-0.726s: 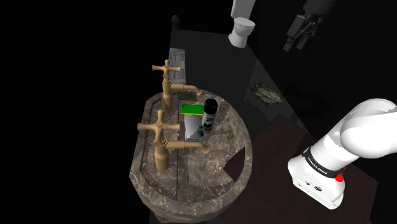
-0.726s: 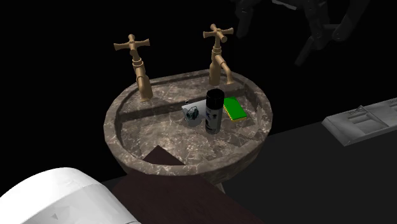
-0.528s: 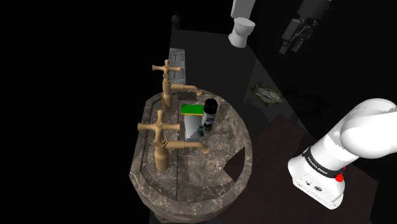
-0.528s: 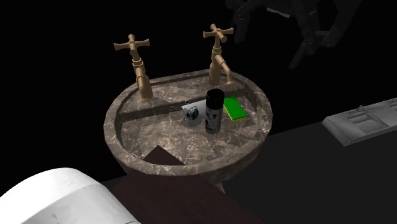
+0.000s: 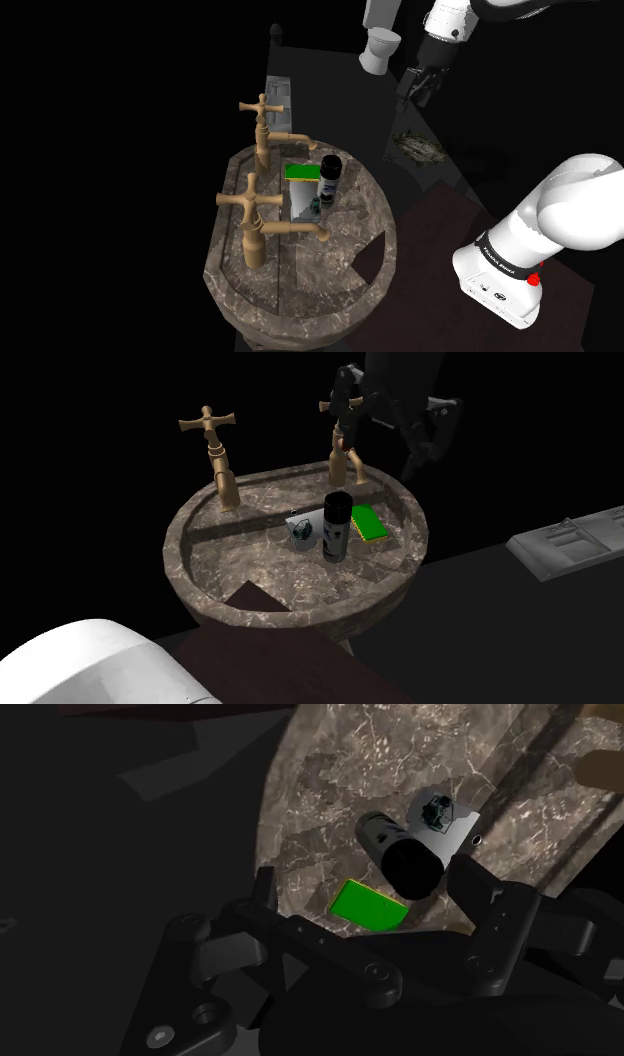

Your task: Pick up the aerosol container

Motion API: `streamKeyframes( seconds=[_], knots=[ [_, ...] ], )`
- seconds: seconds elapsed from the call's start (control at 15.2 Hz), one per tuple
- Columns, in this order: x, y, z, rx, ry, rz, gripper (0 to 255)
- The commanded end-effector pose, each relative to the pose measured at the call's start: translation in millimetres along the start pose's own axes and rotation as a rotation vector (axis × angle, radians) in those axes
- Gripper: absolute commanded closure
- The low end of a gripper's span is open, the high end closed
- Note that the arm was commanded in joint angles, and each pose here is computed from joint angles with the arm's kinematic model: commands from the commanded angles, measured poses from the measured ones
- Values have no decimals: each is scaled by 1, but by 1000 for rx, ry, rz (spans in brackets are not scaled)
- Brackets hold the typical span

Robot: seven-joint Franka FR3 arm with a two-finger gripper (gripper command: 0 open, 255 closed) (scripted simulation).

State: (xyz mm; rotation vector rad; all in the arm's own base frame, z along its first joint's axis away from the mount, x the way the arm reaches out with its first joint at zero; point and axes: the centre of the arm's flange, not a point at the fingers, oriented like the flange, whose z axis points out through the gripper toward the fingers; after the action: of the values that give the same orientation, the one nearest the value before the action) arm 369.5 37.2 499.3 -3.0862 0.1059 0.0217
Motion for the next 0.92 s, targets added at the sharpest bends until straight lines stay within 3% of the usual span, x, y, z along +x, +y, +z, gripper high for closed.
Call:
streamKeyframes(
  seconds=[0.0, 0.86],
  knots=[
    [10, -13, 21, -7, 0, -4, 0],
    [77, -97, 160, -55, -15, -34, 0]
  ],
)
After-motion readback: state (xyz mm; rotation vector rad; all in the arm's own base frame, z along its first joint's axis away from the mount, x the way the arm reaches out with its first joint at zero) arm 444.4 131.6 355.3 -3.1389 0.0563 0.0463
